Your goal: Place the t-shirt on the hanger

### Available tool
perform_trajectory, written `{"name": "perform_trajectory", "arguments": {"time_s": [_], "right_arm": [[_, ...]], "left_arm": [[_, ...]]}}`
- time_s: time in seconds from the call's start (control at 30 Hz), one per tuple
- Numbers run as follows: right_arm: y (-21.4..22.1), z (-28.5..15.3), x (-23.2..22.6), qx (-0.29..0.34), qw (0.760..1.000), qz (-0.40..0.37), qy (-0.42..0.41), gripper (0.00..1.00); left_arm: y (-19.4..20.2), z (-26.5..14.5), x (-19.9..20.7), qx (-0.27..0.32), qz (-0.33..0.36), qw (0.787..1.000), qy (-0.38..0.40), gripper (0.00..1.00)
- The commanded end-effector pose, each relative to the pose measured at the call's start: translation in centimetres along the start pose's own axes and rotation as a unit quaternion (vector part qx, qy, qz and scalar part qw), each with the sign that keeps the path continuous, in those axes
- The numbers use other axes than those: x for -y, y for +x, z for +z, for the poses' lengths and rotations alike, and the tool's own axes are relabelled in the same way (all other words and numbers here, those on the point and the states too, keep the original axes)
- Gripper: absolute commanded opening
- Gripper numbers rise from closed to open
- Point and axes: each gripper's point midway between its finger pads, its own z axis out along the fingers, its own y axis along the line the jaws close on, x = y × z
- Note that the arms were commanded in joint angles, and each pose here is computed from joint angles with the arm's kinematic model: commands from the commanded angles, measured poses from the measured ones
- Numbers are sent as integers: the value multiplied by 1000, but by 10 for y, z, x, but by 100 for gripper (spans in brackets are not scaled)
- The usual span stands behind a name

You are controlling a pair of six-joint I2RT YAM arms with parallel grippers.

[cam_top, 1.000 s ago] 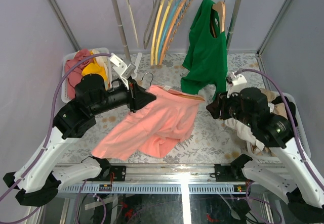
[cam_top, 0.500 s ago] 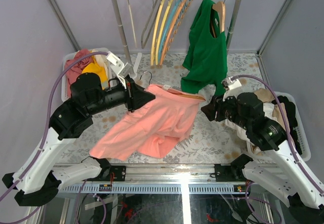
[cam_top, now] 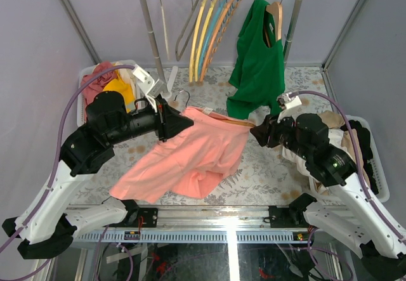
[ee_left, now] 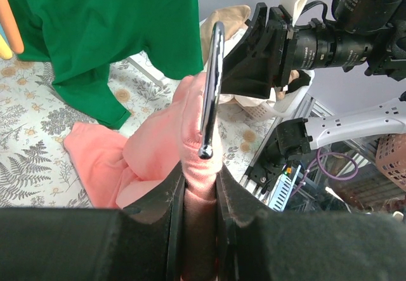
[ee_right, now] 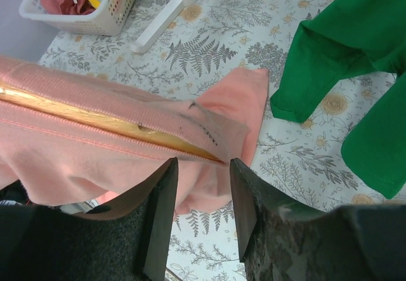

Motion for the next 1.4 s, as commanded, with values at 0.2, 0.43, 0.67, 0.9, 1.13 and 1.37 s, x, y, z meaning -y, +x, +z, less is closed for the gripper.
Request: {"name": "perform_trajectory", "arguments": {"time_s": [0.2, 0.43, 0.67, 0.9, 1.13, 1.37], "right_arm": [[-12, -6, 0, 32, 999, -4, 2, 44], [-14, -4, 0, 34, 999, -16, 0, 42], [-16, -14, -11, 36, 999, -22, -31, 32], [-11, -16, -12, 32, 999, -25, -36, 28], [-13, -13, -15, 31, 998, -30, -45, 2], [-25, -25, -7, 38, 999, -37, -13, 0]], "left_arm": [[-29, -14, 17, 46, 27, 998, 25, 0], [-29, -19, 28, 43, 28, 997, 52, 0], [-32, -25, 32, 46, 26, 997, 55, 0], [-34, -24, 34, 48, 25, 997, 59, 0], [-37, -25, 37, 51, 23, 996, 66, 0], [-36, -22, 36, 47, 22, 997, 65, 0]]}}
